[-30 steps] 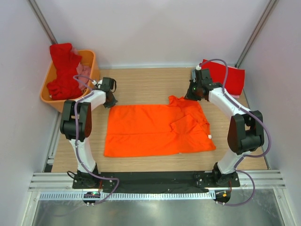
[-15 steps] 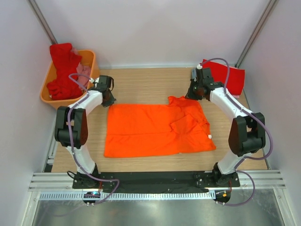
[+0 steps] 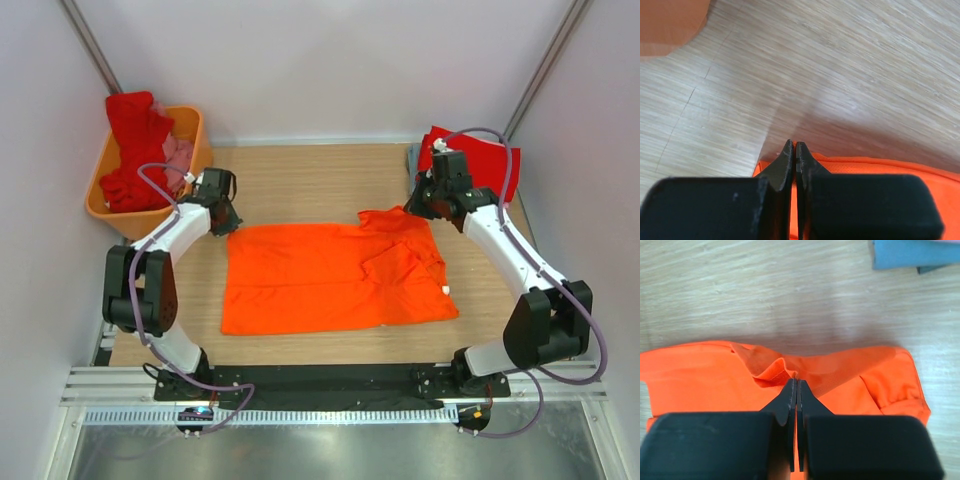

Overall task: Fold and stack the t-shirts
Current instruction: Fold the tshirt

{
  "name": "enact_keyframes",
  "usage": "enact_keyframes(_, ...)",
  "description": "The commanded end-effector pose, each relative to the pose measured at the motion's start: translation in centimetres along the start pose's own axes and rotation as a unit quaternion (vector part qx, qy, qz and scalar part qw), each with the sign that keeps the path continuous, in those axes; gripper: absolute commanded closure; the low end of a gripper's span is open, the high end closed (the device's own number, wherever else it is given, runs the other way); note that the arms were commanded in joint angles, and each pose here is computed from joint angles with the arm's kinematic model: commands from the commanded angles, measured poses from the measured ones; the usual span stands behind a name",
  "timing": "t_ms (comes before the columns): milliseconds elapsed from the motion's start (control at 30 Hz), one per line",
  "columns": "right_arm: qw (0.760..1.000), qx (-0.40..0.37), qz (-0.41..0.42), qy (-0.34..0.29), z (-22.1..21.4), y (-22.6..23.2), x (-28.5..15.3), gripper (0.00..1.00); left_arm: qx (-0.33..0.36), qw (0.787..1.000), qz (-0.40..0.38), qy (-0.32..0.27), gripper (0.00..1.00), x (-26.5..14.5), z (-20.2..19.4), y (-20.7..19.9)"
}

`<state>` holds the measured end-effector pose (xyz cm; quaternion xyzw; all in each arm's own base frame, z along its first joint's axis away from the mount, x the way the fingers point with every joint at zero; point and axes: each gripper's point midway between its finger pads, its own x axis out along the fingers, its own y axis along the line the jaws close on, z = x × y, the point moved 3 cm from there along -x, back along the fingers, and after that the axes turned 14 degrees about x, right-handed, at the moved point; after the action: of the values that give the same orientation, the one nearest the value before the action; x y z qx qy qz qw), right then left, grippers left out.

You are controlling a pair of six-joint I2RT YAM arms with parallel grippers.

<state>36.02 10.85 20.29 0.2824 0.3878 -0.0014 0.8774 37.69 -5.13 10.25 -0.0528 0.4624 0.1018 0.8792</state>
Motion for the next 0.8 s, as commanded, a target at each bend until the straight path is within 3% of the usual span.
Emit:
enact_keyframes(0, 1.000, -0.006, -0.011, -0.018, -0.2, -0.8, -1.8, 0.99, 0.004, 1.000, -0.002, -0.019, 1.00, -1.7, 0.3, 0.6)
enact_keyframes(767, 0.995, 0.011, -0.075, -0.065, -2.9, -5.7, -6.1, 0.99, 0.006, 1.000, 0.003, -0.021, 1.00, -4.6, -2.7, 2.2)
